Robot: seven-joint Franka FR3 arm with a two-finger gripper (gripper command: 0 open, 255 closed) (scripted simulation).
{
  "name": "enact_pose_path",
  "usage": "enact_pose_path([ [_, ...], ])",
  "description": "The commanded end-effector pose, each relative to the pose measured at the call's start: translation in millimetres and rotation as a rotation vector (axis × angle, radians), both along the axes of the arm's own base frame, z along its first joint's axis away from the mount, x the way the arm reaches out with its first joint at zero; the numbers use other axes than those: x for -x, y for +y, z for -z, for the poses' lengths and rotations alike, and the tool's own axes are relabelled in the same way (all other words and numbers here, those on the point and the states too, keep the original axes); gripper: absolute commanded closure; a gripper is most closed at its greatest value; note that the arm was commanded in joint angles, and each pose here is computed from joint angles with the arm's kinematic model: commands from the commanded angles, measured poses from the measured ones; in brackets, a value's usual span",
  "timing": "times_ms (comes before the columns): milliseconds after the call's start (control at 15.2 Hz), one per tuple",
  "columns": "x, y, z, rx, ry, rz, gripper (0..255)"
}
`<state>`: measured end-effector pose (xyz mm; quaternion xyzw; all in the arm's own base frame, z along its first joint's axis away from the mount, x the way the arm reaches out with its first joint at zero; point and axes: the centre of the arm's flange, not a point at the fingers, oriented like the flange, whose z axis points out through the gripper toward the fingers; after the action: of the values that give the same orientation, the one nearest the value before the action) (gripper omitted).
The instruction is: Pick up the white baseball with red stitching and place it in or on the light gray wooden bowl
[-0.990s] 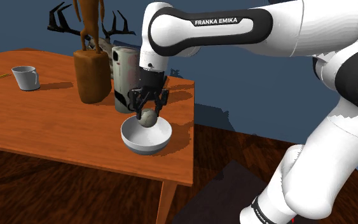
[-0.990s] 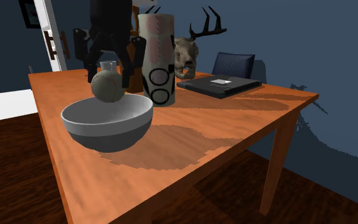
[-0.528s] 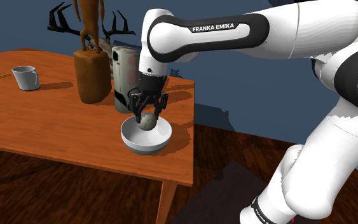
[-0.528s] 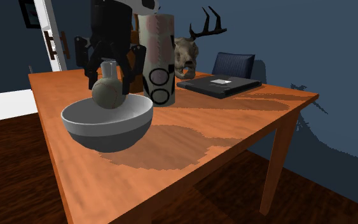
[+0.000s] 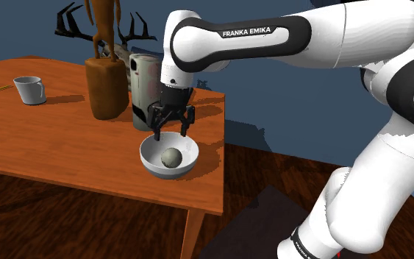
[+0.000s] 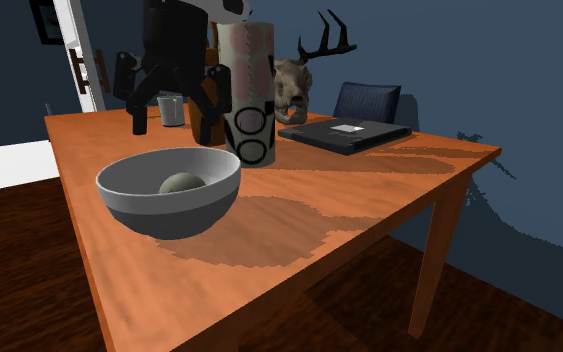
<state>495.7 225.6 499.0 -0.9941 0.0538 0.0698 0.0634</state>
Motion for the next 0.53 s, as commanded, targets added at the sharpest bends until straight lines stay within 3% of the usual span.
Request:
enact_pose_path([
  [0,-1.7,-1.8,-13.0,0.000,0.000,0.000,0],
  [198,-6.6,-6.7,-49.1,0.000,0.000,0.000,0],
  [462,-6.6,-6.7,-49.1,0.000,0.000,0.000,0],
])
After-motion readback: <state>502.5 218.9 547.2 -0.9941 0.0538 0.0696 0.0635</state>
